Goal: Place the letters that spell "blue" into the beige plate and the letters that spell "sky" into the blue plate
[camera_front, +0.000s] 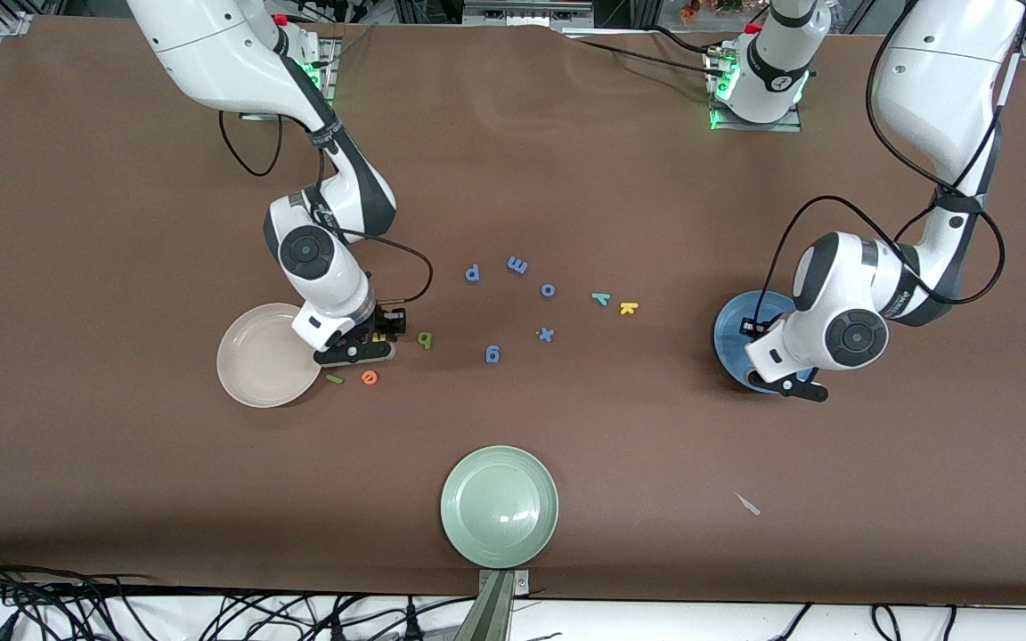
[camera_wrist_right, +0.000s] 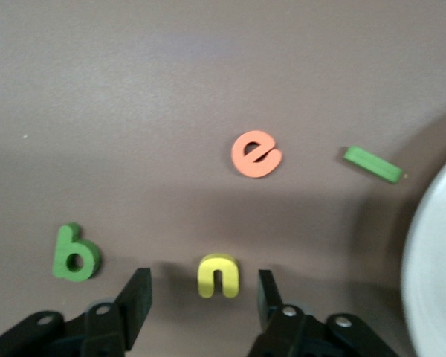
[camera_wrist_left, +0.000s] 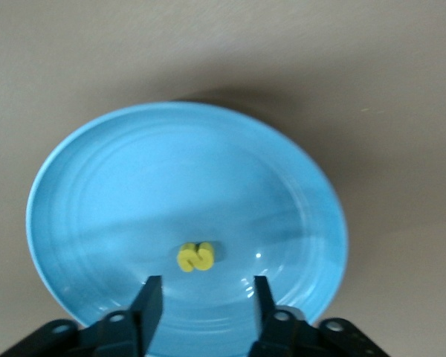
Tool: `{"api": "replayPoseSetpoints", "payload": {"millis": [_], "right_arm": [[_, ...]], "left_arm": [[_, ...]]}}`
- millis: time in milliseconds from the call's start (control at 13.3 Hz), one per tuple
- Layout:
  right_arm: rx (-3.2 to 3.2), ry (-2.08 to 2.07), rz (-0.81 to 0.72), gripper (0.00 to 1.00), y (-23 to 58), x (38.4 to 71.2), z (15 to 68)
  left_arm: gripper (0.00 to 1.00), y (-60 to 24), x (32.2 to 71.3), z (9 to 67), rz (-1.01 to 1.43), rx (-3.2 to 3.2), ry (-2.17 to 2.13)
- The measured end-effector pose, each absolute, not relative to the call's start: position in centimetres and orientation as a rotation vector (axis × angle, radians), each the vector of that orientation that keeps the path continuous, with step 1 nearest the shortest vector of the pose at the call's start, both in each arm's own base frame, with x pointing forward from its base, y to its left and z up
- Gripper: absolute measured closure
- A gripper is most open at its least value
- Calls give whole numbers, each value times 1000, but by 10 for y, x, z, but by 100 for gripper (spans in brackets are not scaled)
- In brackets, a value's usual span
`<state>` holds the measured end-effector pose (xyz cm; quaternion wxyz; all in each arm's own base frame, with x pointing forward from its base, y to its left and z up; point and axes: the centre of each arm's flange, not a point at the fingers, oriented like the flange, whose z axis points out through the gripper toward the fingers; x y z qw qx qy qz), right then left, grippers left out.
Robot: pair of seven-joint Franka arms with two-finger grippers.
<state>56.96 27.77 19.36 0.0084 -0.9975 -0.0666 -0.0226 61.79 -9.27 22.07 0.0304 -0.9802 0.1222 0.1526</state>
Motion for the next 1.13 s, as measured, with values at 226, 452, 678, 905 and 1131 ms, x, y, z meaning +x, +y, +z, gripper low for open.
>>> {"api": "replayPoseSetpoints", "payload": {"millis": [226,452,678,905,1131], "right_arm": [[-3118,-211,-62,33,278,567,191],[-3120,-212,-55,35,277,565,187],[-3116,-213,-65,49,275,560,177],[-3112,-210,-82,67,273,561,178],[-3108,-239,-95,75,273,563,182]], "left_arm": [[5,-153,613,248,403,-3048,486],[0,-213,596,260,390,-3046,705],[0,-231,589,263,385,-2983,1053],[0,-240,580,257,398,-2836,1487],[0,-246,571,239,304,-2716,1761]]}}
